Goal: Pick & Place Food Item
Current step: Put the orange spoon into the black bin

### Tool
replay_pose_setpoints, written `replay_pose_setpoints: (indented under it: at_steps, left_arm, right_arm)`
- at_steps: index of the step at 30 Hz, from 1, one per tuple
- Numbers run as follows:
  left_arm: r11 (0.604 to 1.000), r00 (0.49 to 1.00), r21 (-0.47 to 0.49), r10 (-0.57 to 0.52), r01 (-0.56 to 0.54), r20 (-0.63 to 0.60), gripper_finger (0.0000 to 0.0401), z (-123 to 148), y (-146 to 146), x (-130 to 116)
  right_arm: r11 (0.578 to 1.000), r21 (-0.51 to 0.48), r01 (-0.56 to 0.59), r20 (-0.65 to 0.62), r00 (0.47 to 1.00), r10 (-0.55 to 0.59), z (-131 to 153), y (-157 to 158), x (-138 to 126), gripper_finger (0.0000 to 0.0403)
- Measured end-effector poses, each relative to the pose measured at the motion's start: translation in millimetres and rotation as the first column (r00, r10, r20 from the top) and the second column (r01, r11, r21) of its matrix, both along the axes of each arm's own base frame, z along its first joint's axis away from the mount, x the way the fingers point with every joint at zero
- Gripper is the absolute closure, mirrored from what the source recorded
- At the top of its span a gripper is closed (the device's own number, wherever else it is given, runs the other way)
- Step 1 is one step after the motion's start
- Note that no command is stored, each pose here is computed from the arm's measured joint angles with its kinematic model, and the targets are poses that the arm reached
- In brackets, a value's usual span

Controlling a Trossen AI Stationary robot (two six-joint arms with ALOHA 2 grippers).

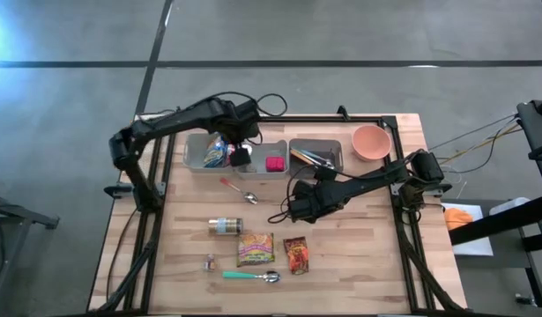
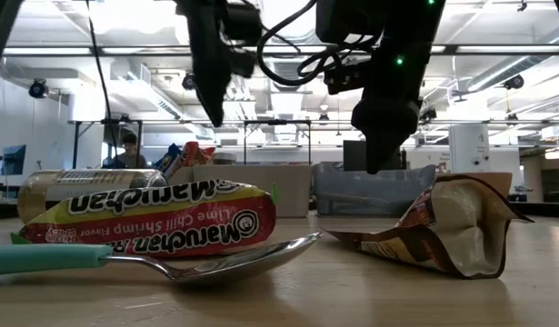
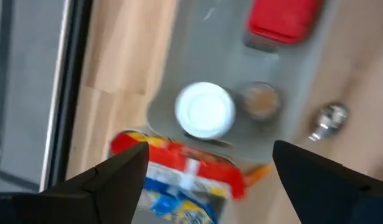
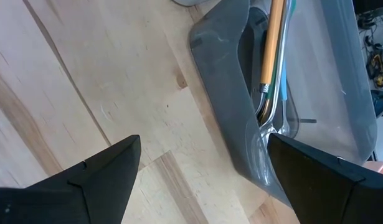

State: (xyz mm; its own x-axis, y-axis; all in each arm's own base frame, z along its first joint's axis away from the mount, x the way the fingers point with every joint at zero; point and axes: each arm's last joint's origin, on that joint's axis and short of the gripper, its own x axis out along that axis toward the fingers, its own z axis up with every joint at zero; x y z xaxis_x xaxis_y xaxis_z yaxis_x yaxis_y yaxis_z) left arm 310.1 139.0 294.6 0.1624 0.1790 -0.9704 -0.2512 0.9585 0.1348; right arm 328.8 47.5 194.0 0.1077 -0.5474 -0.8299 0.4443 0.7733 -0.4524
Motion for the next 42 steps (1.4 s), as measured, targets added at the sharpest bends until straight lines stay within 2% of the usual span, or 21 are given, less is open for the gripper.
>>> replay_pose_setpoints:
  at_steps: [3,7,13,17,26,30,42]
  left_arm:
    - [0.997,0.998,-0.016,-0.069,0.069,0.016,0.0056,5.9,-16.4,-5.2]
    - [0.984,0.985,-0.035,-0.173,0.172,-0.011,0.0072,-1.2,-43.6,-9.7]
    - [0.957,0.955,-0.066,-0.287,0.282,-0.073,0.0121,-41.8,-80.3,-10.2]
    - [0.916,0.914,-0.051,-0.400,0.398,-0.068,0.0143,-69.7,-96.4,-9.2]
    - [0.847,0.848,0.053,-0.530,0.529,0.011,0.0153,-110.0,-101.4,-8.0]
    - [0.816,0.816,0.059,-0.577,0.575,0.025,0.0153,-121.2,-102.5,-11.0]
    - [0.802,0.797,0.017,-0.595,0.596,0.107,0.0153,-131.7,-104.8,-12.3]
  right_arm:
    - [1.000,0.000,-0.001,0.000,1.000,0.001,0.0,0.0,0.0,0.0055]
    - [1.000,0.000,-0.001,0.000,1.000,0.001,0.0,0.0,0.0,0.0055]
    - [1.000,0.008,-0.001,-0.001,1.000,0.001,-0.2,0.2,0.0,0.0055]
    - [1.000,0.020,-0.001,-0.003,1.000,0.001,-0.3,0.5,0.1,0.0055]
    - [0.998,0.058,0.002,0.000,1.000,-0.002,-0.9,3.7,-0.1,0.0055]
    - [0.997,0.075,0.001,-0.003,1.000,-0.001,-1.1,4.6,-0.2,0.0055]
    - [0.997,0.080,0.000,0.008,1.000,0.000,0.5,5.0,1.3,0.0055]
